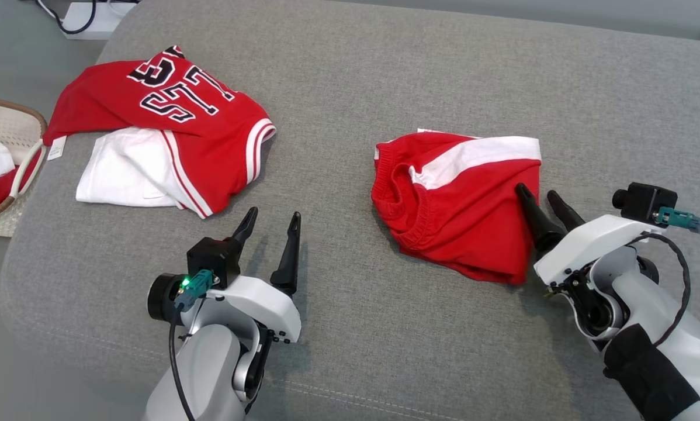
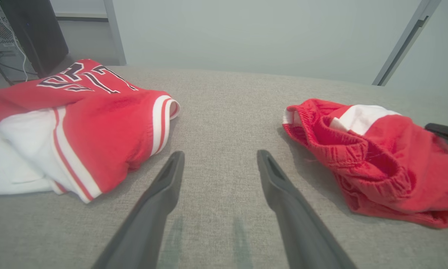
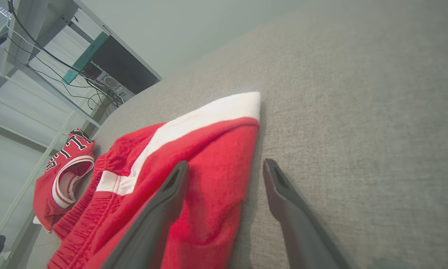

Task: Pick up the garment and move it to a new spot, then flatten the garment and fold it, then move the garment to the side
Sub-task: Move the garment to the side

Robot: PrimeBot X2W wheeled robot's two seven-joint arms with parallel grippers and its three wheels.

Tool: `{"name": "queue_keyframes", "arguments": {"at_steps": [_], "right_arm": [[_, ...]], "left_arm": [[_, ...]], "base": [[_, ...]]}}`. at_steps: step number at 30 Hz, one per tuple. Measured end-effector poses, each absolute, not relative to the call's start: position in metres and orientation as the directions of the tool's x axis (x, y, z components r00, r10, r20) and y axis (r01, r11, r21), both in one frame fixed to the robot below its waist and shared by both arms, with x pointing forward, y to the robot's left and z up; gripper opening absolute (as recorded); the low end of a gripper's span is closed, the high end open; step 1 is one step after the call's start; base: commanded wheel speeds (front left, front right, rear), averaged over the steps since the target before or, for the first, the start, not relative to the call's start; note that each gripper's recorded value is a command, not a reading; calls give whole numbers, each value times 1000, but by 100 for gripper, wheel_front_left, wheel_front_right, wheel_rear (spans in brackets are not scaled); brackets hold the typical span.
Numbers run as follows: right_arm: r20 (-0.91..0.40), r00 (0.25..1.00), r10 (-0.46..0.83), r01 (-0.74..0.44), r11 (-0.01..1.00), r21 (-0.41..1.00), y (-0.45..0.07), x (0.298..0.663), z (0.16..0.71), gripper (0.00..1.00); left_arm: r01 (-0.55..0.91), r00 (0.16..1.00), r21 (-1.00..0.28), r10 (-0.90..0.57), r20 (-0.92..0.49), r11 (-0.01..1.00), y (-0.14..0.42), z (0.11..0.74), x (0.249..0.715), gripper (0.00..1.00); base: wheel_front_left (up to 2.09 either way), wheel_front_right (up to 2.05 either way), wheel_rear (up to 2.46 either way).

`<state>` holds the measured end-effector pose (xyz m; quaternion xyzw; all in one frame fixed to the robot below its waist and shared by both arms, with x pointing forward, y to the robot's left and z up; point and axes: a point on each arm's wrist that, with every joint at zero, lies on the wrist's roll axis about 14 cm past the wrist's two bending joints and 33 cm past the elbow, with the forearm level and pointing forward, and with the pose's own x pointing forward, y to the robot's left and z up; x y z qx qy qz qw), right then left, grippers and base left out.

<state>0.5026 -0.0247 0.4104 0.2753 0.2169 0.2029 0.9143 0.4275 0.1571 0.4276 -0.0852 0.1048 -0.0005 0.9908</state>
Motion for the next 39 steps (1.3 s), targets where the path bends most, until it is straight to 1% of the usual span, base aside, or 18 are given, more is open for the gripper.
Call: {"name": "queue_keyframes", "arguments": {"at_steps": [6, 7, 8, 9, 11, 17, 26, 34, 39], "right_arm": [[-345, 782, 520, -255, 771, 584, -12, 498, 393, 100], [-350, 776, 524, -258, 771, 582, -11, 498, 391, 95], [-352, 772, 529, -263, 770, 581, -9, 497, 391, 95], [-354, 765, 538, -268, 766, 584, -7, 497, 391, 47], [-345, 754, 559, -285, 752, 594, 1, 495, 395, 0], [-303, 775, 554, -290, 739, 608, 2, 493, 408, 0], [-282, 831, 479, -243, 769, 591, -34, 483, 417, 0], [-285, 890, 355, -140, 809, 571, -90, 463, 421, 0], [-305, 919, 251, -41, 829, 558, -134, 443, 418, 0]], "left_arm": [[-47, 977, -160, 12, -211, 986, 169, 427, 423, 100], [-49, 978, -159, 15, -209, 986, 170, 428, 423, 100], [-52, 978, -159, 18, -208, 986, 171, 428, 423, 100], [-54, 978, -158, 20, -207, 986, 172, 429, 422, 100], [-56, 978, -158, 22, -205, 986, 173, 430, 422, 100], [-49, 983, -162, 19, -181, 986, 171, 439, 422, 100], [2, 988, -163, -27, -151, 987, 154, 449, 427, 100], [123, 980, -169, -146, -133, 978, 112, 453, 437, 100], [211, 965, -176, -234, -119, 961, 78, 456, 444, 100]], "base": [[0, 0, 0], [0, 0, 0], [0, 0, 0], [0, 0, 0], [0, 0, 0], [0, 0, 0], [0, 0, 0], [0, 0, 0], [0, 0, 0]]}}
